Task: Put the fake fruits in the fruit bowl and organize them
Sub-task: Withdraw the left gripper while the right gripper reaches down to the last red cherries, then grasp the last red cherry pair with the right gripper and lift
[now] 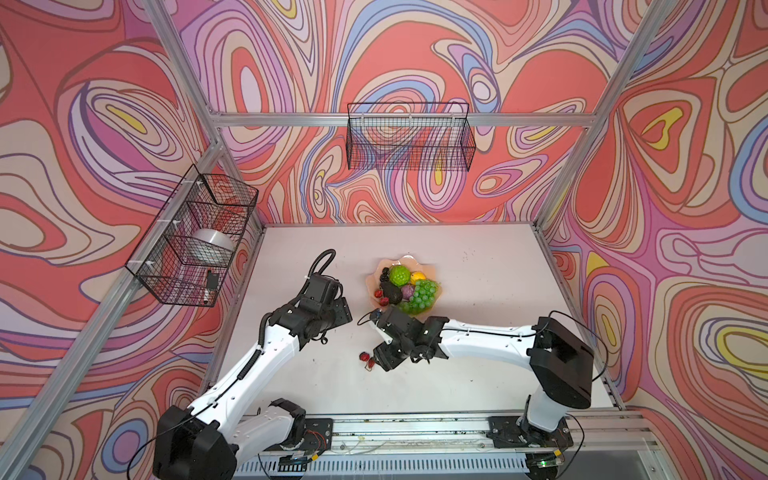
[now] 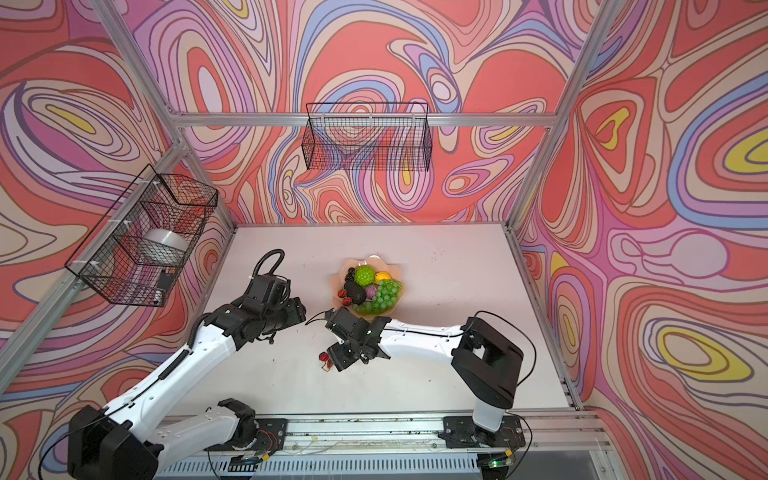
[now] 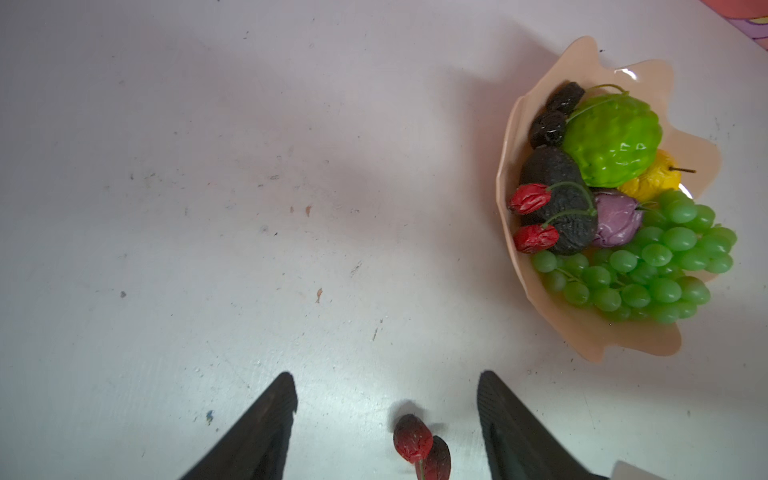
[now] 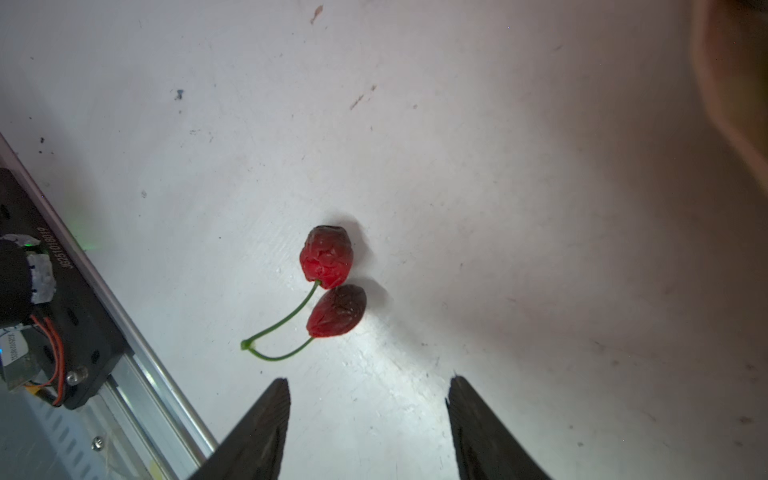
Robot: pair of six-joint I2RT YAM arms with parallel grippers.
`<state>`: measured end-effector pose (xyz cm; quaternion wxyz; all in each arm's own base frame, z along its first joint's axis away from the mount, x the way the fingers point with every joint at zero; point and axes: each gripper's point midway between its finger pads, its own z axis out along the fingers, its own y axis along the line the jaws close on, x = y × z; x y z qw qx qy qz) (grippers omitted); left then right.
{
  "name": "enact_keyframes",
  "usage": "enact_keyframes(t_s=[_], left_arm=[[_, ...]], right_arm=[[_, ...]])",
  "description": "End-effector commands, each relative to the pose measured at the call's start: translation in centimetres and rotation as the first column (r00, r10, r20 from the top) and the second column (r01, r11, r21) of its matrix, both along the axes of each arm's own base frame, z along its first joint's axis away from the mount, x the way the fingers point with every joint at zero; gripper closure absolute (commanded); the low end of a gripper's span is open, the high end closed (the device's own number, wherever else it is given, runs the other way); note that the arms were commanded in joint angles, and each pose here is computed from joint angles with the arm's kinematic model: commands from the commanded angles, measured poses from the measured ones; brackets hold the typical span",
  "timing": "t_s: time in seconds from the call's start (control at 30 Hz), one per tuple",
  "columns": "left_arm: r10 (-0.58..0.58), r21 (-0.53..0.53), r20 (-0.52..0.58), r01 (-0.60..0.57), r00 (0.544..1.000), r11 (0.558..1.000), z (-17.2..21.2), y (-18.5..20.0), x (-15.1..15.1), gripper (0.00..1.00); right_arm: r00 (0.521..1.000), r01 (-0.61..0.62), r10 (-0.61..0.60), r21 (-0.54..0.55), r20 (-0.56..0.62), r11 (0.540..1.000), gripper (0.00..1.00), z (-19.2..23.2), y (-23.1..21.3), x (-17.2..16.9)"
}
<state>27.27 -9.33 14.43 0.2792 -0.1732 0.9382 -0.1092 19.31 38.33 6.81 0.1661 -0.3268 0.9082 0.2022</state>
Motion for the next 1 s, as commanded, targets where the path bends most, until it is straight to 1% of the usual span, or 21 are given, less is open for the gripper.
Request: enact_keyframes(t_s=[0.0,0.13,0.27,0.43,0.5,0.57,0.67,0.73,0.8,0.87,0.97], left_arm=[[0.088,0.024,-0.052,-0.087,0.995,0.996,-1.2,1.6,-1.4,0.27],[0.133,0.069,-0.104,-0.127,0.986,0.990,-2.2,2.6,-2.4,0.27],[0.163,0.083,-0.120,-0.154,0.979,0.985,-2.8,3.3,-2.9,0.27],[0.185,0.053,-0.137,-0.179,0.973,0.982,-3.6,3.6,-2.9,0.27],[0.175,0.032,-0.132,-0.173,0.976,0.984,-3.7,3.4,-2.7,0.27],[0.165,0.009,-0.117,-0.165,0.979,0.986,-3.6,3.1,-2.5,0.27],[0.170,-0.003,-0.100,-0.171,0.980,0.985,-3.4,3.2,-2.4,0.27],[0.168,-0.005,-0.100,-0.170,0.981,0.985,-3.4,3.2,-2.3,0.26],[0.168,-0.005,-0.102,-0.169,0.980,0.986,-3.4,3.2,-2.4,0.26],[0.168,-0.005,-0.104,-0.169,0.980,0.986,-3.5,3.2,-2.4,0.26],[0.167,-0.006,-0.106,-0.169,0.980,0.986,-3.6,3.2,-2.4,0.26]], right_arm=[[0.997,-0.060,0.061,-0.011,0.049,0.998,0.37,0.6,1.8,0.2],[0.988,-0.119,0.125,-0.065,0.087,0.991,0.38,0.1,2.8,-0.7],[0.983,-0.147,0.155,-0.087,0.102,0.985,0.39,0.0,3.4,-1.4],[0.969,-0.200,0.217,-0.137,0.118,0.970,0.40,-1.1,4.3,-3.0],[0.966,-0.185,0.215,-0.193,0.144,0.963,0.39,-1.8,4.2,-2.7],[0.962,-0.175,0.215,-0.224,0.168,0.959,0.40,-2.1,4.1,-2.1],[0.952,-0.164,0.218,-0.243,0.214,0.956,0.44,-2.1,4.1,-1.3],[0.946,-0.156,0.222,-0.266,0.238,0.951,0.48,-2.1,4.0,-0.8],[0.939,-0.157,0.232,-0.287,0.252,0.945,0.55,-2.4,4.0,-0.4],[0.936,-0.162,0.238,-0.283,0.260,0.945,0.59,-2.4,4.2,-0.3],[0.934,-0.162,0.236,-0.273,0.267,0.948,0.75,-2.2,4.4,-0.2]])
